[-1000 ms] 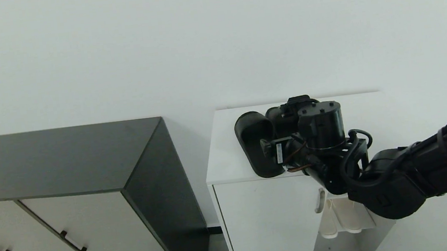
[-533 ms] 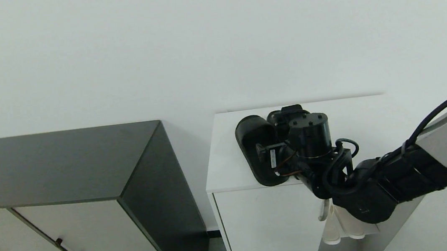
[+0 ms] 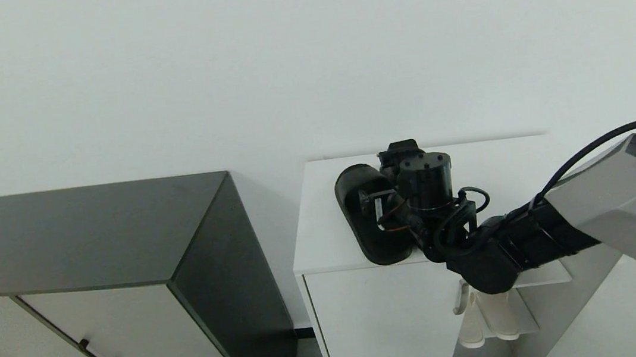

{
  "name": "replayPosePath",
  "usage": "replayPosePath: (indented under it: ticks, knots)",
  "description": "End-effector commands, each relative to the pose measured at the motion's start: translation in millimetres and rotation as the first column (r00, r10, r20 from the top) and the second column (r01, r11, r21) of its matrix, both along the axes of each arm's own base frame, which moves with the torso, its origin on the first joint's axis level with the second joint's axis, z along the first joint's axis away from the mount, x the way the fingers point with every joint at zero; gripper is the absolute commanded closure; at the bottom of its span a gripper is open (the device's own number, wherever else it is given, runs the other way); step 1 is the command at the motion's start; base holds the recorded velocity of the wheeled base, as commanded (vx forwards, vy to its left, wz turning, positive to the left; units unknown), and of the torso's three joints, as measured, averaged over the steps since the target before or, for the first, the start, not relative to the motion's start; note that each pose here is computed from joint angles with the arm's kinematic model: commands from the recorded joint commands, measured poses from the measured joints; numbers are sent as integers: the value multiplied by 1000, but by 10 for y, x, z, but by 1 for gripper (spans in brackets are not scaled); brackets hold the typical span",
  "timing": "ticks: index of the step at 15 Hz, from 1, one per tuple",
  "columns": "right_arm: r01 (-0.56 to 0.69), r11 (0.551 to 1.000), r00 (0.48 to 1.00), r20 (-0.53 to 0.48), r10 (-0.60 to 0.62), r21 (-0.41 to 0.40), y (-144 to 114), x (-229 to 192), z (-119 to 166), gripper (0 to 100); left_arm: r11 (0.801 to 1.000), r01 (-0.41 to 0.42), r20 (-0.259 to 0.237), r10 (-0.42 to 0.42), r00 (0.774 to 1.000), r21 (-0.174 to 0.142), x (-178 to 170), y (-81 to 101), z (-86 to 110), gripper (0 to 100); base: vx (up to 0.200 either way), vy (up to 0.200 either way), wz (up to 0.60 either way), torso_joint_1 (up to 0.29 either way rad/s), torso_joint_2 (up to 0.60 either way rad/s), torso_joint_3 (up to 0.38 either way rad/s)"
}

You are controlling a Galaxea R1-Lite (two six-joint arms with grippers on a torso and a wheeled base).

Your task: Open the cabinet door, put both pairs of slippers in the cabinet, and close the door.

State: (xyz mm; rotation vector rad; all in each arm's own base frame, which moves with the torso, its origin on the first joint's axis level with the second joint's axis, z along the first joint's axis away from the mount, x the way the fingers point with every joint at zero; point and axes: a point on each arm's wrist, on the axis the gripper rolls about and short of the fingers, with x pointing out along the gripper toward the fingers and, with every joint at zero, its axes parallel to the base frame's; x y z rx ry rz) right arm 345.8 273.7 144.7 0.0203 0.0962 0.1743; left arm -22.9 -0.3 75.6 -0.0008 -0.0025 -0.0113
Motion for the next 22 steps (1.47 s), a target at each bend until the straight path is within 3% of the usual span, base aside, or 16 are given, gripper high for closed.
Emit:
replayPosePath:
  ticks: [1,5,6,12,19,22]
  knots:
    - [9,1000,1000,-10,-9,-11,45,128,-112,0,1000,-1,-1,1,1000,-1,1,0,1,100,0,0,0,0,0,0]
    - [29,999,999,-20,-30,-17,18,251,-178,0,1000,-2,-1,2,1000,-1,1,0,1,100,0,0,0,0,0,0]
    - [34,999,999,-12,-34,-11,11,278,-156,100,1000,-2,-1,2,1000,-1,1,0,1,100,0,0,0,0,0,0]
    - [14,1000,999,33,-14,25,-7,87,174,100,1000,-2,-1,2,1000,-1,1,0,1,100,0,0,0,0,0,0]
    - [-70,997,997,23,69,24,-243,-868,552,100,1000,-1,-1,1,1000,-1,1,0,1,100,0,0,0,0,0,0]
    - [-90,996,996,-11,90,2,-355,-1085,472,100,1000,-2,-1,2,1000,-1,1,0,1,100,0,0,0,0,0,0]
